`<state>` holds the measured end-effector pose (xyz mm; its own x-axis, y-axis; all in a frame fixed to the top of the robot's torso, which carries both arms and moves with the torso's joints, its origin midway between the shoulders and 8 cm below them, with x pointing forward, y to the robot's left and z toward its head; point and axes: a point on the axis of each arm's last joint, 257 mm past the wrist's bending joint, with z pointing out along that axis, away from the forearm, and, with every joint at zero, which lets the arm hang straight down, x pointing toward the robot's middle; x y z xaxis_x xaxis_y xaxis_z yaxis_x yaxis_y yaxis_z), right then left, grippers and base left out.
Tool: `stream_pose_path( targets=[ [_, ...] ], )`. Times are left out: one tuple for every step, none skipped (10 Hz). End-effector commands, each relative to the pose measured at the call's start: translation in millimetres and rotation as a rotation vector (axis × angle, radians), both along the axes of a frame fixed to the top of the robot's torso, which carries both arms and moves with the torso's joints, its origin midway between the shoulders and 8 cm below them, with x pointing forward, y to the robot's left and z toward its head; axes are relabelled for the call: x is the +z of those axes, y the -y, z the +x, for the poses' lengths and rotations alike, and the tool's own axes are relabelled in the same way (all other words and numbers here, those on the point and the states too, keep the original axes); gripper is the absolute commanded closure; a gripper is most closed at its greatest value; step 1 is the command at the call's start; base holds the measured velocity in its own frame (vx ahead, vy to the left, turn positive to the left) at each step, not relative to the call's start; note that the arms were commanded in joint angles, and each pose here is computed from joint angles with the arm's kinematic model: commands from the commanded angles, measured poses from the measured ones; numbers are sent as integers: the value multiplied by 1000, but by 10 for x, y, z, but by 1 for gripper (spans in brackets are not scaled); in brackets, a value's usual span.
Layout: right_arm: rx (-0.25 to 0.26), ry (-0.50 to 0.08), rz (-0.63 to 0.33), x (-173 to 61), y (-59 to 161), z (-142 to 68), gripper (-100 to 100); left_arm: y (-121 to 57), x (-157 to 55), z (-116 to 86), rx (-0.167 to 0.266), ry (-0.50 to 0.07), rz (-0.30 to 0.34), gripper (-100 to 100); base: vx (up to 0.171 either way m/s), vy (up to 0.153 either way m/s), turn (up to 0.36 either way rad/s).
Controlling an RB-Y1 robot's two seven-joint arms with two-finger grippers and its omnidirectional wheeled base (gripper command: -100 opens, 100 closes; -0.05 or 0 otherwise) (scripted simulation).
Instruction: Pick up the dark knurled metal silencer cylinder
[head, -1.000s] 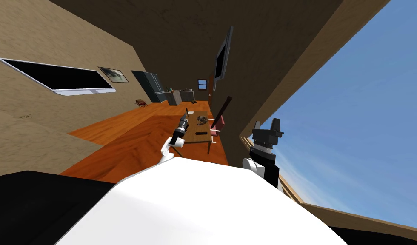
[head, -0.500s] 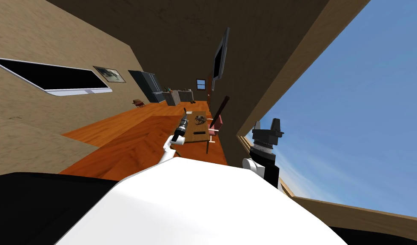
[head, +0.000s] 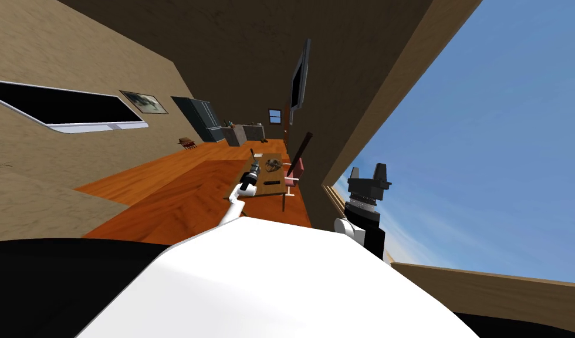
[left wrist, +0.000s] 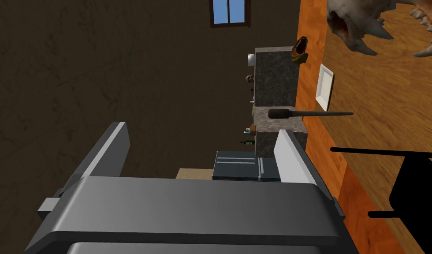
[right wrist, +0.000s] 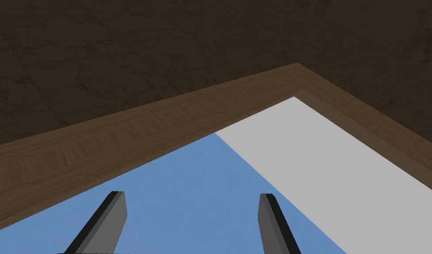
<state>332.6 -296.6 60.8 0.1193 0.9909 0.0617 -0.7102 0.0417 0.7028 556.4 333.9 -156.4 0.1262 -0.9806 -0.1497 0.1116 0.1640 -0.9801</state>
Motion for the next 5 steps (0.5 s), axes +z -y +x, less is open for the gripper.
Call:
stream_pose_path(
  targets=[
    [0,0,0,0,0,0,0,-39,-185,64,11,-46,-14,-100,1,-46,-25],
    [0,0,0,0,0,0,0,-76,-249,171,21,-80,-35,-100,5,-59,-46],
    [0,0,0,0,0,0,0,-94,-364,168,25,-102,-38,-100,2,-47,-25],
    [0,0,0,0,0,0,0,-120,-411,268,35,-134,-60,-100,2,-55,-41],
    [0,0,0,0,0,0,0,-139,-537,260,39,-158,-64,-100,3,-44,-23]
  ],
)
